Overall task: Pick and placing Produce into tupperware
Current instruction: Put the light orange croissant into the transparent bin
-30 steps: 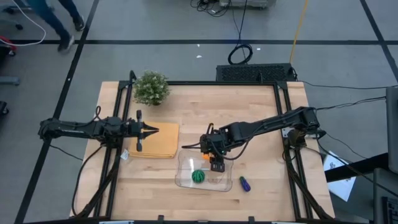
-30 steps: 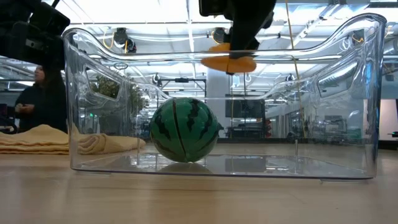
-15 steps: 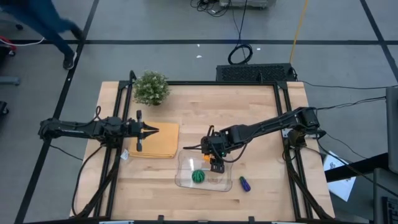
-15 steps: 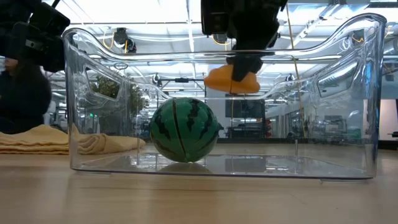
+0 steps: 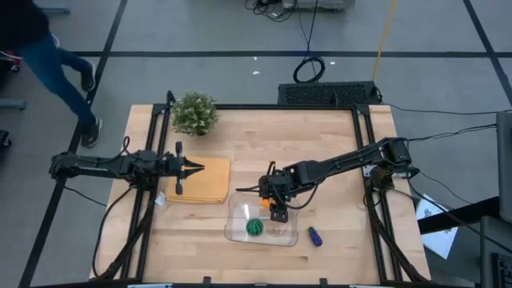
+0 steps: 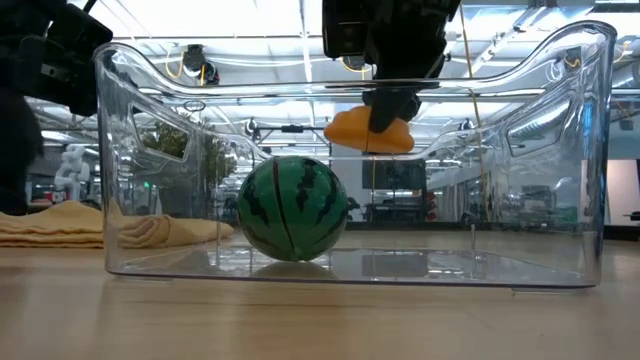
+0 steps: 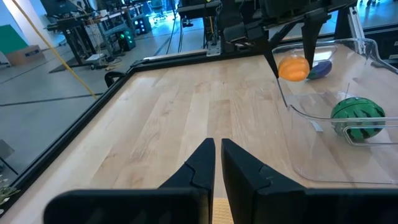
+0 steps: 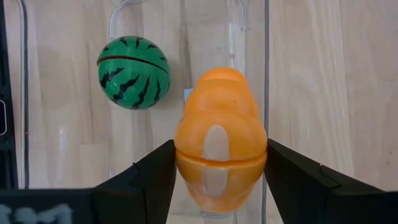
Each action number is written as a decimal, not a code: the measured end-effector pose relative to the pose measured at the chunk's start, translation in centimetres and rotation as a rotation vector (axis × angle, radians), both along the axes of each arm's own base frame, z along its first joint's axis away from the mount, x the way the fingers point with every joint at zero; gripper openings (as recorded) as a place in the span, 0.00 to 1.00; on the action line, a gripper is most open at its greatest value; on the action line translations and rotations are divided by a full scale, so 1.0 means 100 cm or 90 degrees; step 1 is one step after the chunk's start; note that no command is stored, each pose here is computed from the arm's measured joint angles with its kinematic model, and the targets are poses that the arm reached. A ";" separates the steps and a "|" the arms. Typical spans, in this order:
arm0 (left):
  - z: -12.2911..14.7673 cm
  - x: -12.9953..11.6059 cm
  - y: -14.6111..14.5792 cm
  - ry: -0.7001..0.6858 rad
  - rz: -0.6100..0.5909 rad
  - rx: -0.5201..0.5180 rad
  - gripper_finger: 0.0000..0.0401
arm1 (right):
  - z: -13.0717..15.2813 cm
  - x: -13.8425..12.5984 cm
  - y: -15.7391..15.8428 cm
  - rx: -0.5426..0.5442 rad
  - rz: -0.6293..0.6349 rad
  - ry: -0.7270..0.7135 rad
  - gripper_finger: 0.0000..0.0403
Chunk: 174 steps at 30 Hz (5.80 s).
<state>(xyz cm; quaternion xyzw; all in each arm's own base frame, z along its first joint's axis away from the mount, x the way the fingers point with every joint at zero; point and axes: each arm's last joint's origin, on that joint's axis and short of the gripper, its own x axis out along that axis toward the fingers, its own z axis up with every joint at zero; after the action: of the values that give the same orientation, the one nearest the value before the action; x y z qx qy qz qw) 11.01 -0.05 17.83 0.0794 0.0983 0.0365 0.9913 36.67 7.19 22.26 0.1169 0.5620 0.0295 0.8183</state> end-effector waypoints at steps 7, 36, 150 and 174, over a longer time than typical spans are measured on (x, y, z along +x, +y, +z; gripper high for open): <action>0.000 0.000 0.000 0.000 0.000 0.000 0.08 | 0.000 -0.002 0.004 0.001 0.001 0.009 0.53; 0.000 0.000 0.000 0.001 0.000 0.000 0.08 | 0.015 0.001 0.030 -0.002 0.026 -0.029 0.53; -0.002 0.000 0.000 0.012 0.008 -0.012 0.08 | -0.066 0.004 0.036 -0.044 -0.029 0.053 0.52; -0.002 0.000 0.000 0.012 0.008 -0.012 0.08 | -0.069 0.002 0.036 -0.058 0.020 0.067 0.52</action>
<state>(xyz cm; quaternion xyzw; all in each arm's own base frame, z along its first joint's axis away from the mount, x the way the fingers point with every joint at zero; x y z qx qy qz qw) 10.97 -0.02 17.63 0.0696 0.1085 0.0408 0.9908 36.90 10.79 15.33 0.0717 0.6069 0.0105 0.7915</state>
